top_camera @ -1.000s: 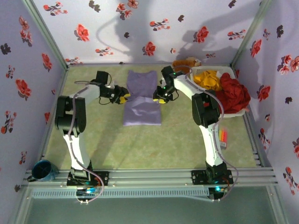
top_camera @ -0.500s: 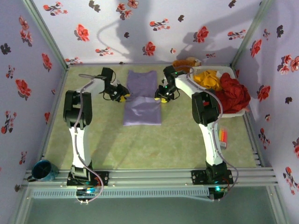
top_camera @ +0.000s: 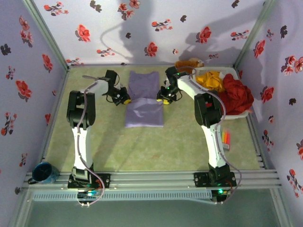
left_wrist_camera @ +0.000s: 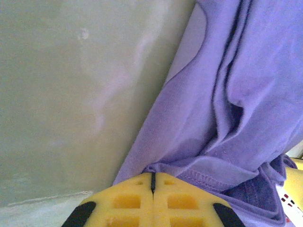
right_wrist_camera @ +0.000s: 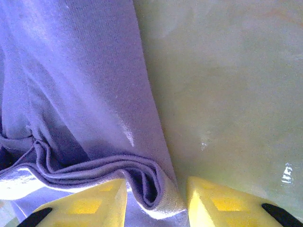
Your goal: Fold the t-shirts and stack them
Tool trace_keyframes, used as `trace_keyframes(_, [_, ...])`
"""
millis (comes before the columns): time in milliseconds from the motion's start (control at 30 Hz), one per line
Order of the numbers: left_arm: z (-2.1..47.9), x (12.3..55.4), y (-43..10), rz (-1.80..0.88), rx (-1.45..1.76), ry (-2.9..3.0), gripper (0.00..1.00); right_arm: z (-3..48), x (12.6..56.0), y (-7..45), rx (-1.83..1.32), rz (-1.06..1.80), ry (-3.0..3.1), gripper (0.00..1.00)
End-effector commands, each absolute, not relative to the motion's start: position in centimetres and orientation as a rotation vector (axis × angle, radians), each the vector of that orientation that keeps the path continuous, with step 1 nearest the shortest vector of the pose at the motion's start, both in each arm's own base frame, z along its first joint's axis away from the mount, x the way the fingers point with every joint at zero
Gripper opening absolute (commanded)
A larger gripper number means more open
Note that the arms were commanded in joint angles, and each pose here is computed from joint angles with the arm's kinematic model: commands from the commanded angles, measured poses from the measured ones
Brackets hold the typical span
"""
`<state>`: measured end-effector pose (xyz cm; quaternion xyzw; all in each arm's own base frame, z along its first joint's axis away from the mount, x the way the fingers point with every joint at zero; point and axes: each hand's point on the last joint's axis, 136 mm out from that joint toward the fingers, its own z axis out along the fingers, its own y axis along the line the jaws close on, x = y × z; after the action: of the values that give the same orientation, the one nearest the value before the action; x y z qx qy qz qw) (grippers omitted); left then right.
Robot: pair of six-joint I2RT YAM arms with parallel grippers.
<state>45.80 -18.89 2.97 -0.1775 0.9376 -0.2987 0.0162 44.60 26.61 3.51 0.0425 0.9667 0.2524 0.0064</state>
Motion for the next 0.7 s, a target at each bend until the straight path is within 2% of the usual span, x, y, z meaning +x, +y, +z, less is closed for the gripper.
trace_keyframes(0, [6.6,47.4,-18.0,-0.951,-0.554,2.824,0.00,3.4,44.0,26.3,0.130,0.772,3.054,0.39])
trace_keyframes(233, [7.2,48.9,-18.3,-1.119,-0.643,2.756,0.00,2.6,43.9,25.7,0.136,0.738,3.067,0.39])
trace_keyframes(467, [6.9,49.9,-17.9,-1.155,-0.699,2.719,0.00,2.6,43.9,25.6,0.140,0.740,3.068,0.39])
trace_keyframes(667, [6.7,49.8,-17.6,-1.149,-0.701,2.734,0.03,5.7,44.7,26.5,0.119,0.831,2.993,0.45])
